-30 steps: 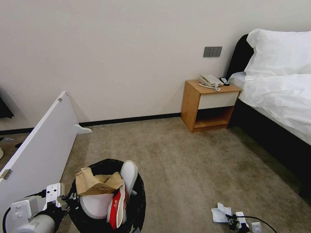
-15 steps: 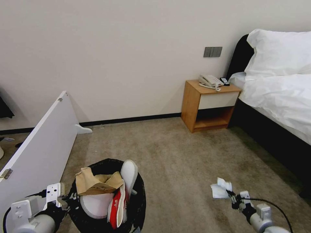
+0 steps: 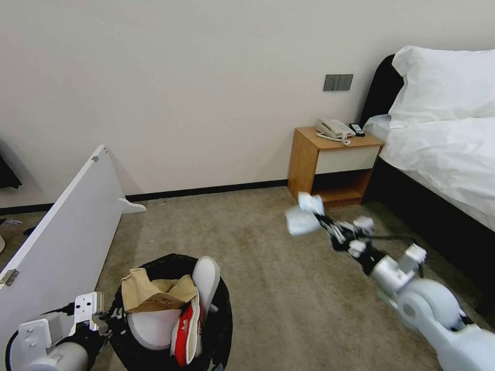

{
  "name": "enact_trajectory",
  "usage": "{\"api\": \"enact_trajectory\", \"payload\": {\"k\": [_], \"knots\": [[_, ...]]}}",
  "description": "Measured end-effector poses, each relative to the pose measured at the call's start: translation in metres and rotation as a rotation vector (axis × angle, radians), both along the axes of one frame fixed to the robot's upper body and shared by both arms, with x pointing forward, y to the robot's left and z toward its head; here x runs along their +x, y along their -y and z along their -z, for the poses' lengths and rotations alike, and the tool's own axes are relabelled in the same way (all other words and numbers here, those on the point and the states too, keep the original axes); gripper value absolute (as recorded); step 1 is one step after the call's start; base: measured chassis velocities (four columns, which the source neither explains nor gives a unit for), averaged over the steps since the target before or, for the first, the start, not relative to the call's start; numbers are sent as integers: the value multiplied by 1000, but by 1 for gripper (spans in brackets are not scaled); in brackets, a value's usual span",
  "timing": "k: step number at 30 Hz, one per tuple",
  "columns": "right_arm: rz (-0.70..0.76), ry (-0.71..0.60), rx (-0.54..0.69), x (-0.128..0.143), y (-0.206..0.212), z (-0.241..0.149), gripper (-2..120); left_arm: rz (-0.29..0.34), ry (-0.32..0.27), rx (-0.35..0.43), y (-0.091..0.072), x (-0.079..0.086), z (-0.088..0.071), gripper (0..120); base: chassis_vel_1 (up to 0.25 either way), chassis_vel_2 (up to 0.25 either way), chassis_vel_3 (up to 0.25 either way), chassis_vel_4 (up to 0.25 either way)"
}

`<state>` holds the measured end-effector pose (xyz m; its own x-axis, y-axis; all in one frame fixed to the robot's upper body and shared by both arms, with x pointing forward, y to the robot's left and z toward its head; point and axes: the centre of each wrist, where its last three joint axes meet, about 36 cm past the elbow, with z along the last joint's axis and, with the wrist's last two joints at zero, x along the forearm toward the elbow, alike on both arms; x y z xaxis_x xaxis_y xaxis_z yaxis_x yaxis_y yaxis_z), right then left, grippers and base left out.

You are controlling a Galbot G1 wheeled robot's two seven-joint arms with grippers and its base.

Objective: Pick up the trash bin, then pick up the garbage from the floor and place it into the trash bin.

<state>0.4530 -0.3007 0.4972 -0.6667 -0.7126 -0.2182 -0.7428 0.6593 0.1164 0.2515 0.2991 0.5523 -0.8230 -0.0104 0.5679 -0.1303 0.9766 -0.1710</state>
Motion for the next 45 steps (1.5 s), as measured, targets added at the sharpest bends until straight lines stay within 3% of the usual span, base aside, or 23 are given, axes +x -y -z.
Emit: {"api": "enact_trajectory", "payload": {"k": [9,21,34,45], "knots": [[-287,109,20,26,-65,-33,0,10,2,6,0,1,-1,1,0,0,0,0],[-484,106,37,34,-125,-37,0,19,0,14,1,2,-1,1,0,0,0,0],[-605,48,11,27,-154,-14,0,22,4,14,1,3,-2,1,0,0,0,0],[-723,36,-12,25,-150,6,0,24,5,14,1,3,-3,1,0,0,0,0]]}}
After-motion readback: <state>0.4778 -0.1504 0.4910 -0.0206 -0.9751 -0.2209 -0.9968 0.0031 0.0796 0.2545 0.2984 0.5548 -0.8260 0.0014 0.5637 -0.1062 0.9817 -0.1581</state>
